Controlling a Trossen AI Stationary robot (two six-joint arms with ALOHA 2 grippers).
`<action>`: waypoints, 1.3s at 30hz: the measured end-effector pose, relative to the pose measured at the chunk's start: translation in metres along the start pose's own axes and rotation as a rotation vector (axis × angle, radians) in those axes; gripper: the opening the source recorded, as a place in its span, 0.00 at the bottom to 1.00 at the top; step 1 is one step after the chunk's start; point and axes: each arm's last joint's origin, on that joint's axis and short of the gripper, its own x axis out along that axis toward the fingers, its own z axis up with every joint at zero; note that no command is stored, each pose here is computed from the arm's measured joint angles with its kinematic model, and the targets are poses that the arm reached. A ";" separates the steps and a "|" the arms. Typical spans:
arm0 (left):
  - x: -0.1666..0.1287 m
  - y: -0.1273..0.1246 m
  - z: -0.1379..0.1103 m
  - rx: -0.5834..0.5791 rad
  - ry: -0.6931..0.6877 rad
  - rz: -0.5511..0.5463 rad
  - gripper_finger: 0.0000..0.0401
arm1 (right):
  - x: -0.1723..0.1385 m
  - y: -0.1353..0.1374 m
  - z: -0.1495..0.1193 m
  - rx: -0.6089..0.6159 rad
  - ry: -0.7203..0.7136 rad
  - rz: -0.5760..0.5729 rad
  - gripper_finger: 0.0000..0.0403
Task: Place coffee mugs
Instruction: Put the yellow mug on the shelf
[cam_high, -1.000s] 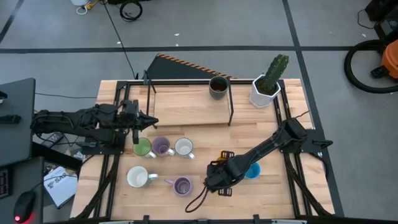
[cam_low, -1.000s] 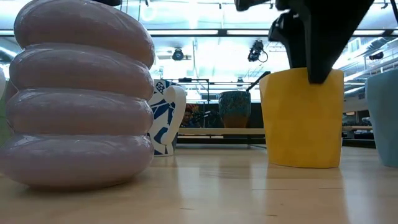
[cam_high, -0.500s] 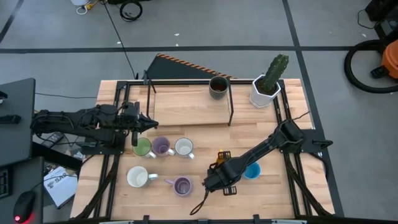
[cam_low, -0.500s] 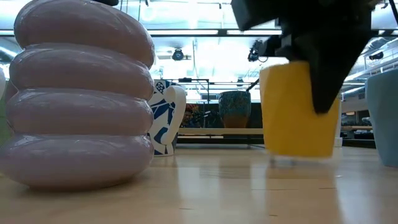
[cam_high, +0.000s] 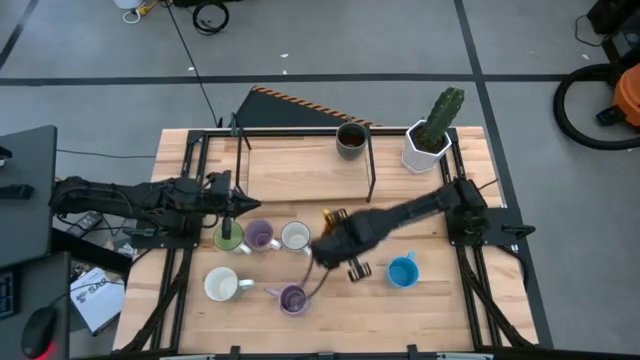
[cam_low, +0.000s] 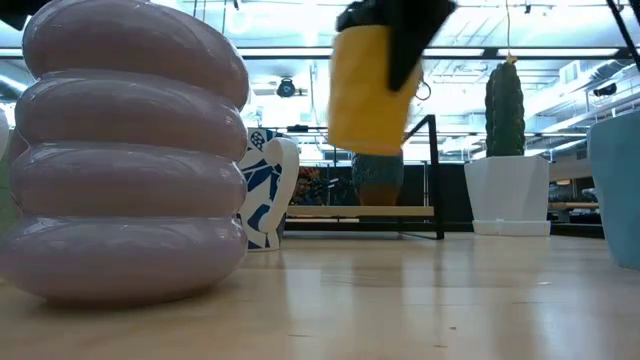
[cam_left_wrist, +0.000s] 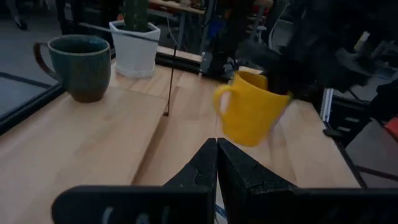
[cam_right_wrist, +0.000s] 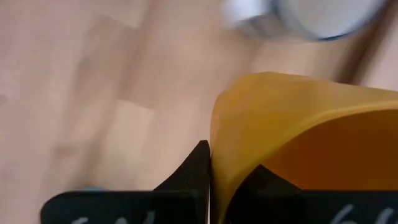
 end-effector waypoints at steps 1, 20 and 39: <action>0.000 0.000 0.000 0.009 -0.004 0.005 0.04 | -0.003 -0.010 0.000 -0.018 -0.012 -0.008 0.08; -0.012 0.003 0.014 0.014 -0.104 0.093 0.04 | 0.005 -0.153 -0.027 -0.025 -0.113 -0.123 0.09; -0.004 0.006 0.015 0.045 -0.124 0.227 0.04 | 0.009 -0.255 -0.069 0.034 -0.241 -0.202 0.09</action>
